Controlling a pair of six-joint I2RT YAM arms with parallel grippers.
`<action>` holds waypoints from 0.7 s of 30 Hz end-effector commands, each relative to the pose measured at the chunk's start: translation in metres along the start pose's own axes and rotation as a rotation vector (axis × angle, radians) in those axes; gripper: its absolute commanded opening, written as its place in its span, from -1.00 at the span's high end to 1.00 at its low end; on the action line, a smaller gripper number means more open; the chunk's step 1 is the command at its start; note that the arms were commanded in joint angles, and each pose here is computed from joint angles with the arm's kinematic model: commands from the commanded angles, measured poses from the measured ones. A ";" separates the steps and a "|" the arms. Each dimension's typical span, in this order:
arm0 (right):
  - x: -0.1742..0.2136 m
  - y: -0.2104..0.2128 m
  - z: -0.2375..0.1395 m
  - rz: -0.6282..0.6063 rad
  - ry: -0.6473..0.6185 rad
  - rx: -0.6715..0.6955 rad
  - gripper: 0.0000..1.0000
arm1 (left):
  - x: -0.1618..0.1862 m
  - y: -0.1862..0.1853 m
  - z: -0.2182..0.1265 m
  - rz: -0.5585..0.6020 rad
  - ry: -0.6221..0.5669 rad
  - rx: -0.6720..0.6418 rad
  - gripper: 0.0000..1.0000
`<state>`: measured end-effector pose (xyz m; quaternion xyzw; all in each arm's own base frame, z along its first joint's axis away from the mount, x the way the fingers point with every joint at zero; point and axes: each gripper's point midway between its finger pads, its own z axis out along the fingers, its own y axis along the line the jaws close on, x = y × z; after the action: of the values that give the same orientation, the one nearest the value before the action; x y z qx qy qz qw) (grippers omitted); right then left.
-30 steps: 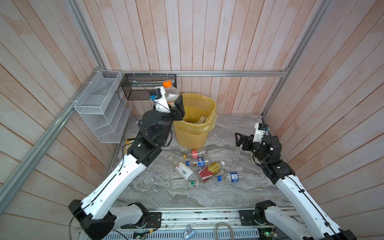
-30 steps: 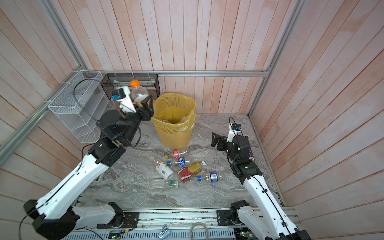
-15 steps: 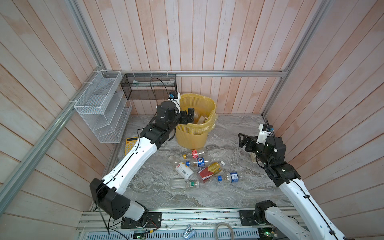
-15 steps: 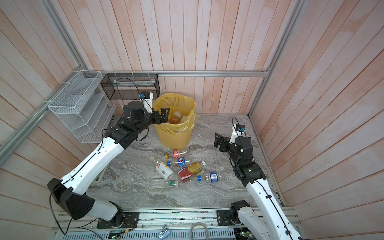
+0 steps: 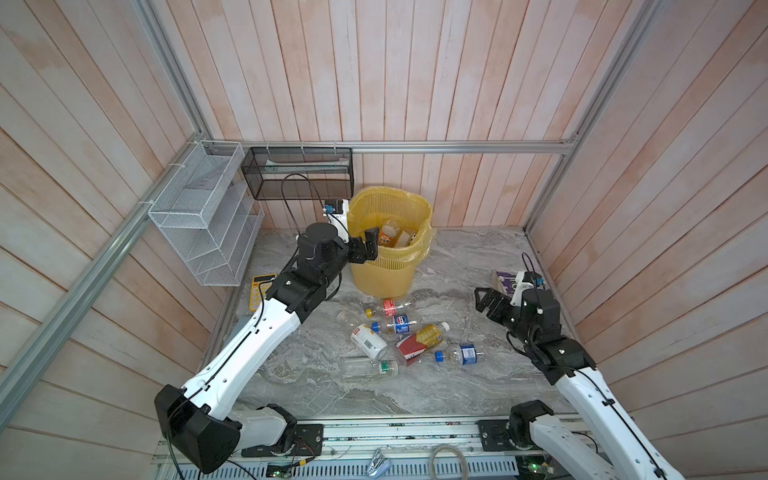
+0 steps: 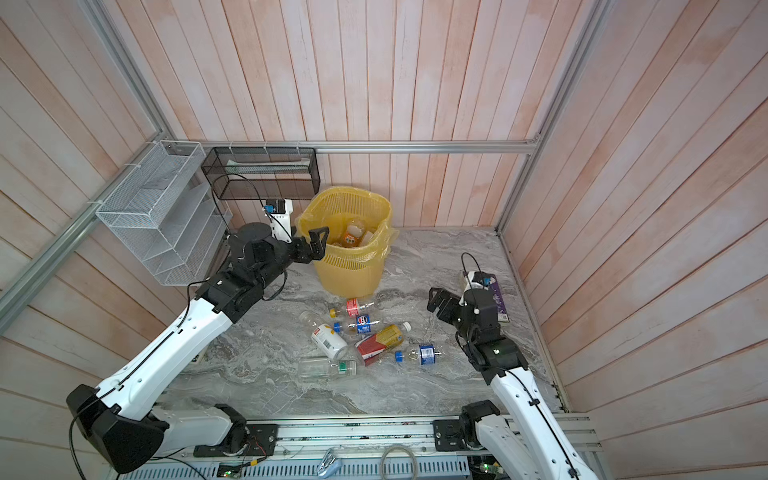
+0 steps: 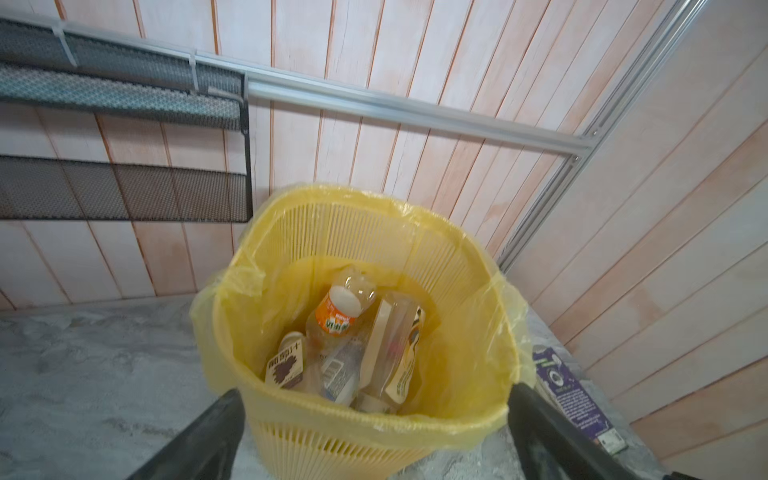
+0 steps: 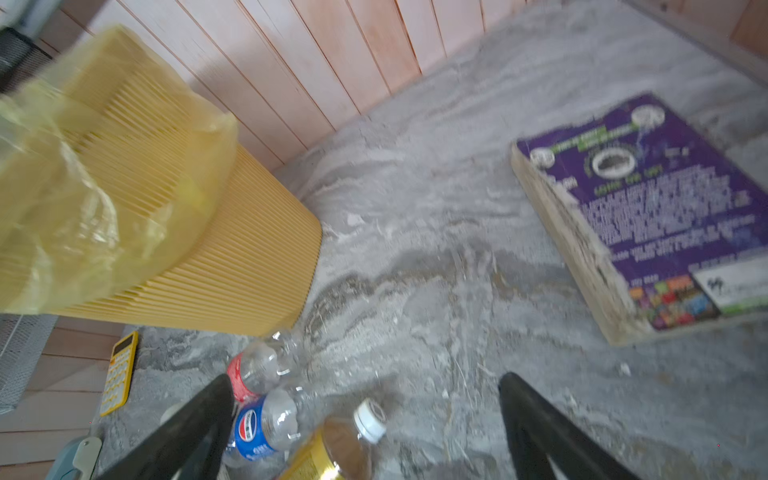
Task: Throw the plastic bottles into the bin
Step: 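Lower the right gripper onto the blue-label bottle while the left gripper holds above the bin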
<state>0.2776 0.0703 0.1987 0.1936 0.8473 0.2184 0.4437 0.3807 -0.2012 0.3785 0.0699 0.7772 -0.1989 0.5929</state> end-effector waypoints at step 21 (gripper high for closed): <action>0.141 -0.047 0.003 0.456 0.306 0.054 -0.92 | 0.038 0.029 -0.022 0.060 0.016 -0.093 -1.00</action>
<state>0.1988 0.0997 0.0861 0.3419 0.8496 0.3076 0.2582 0.3620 -0.1763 0.3417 0.0716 0.7899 -0.1503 0.5902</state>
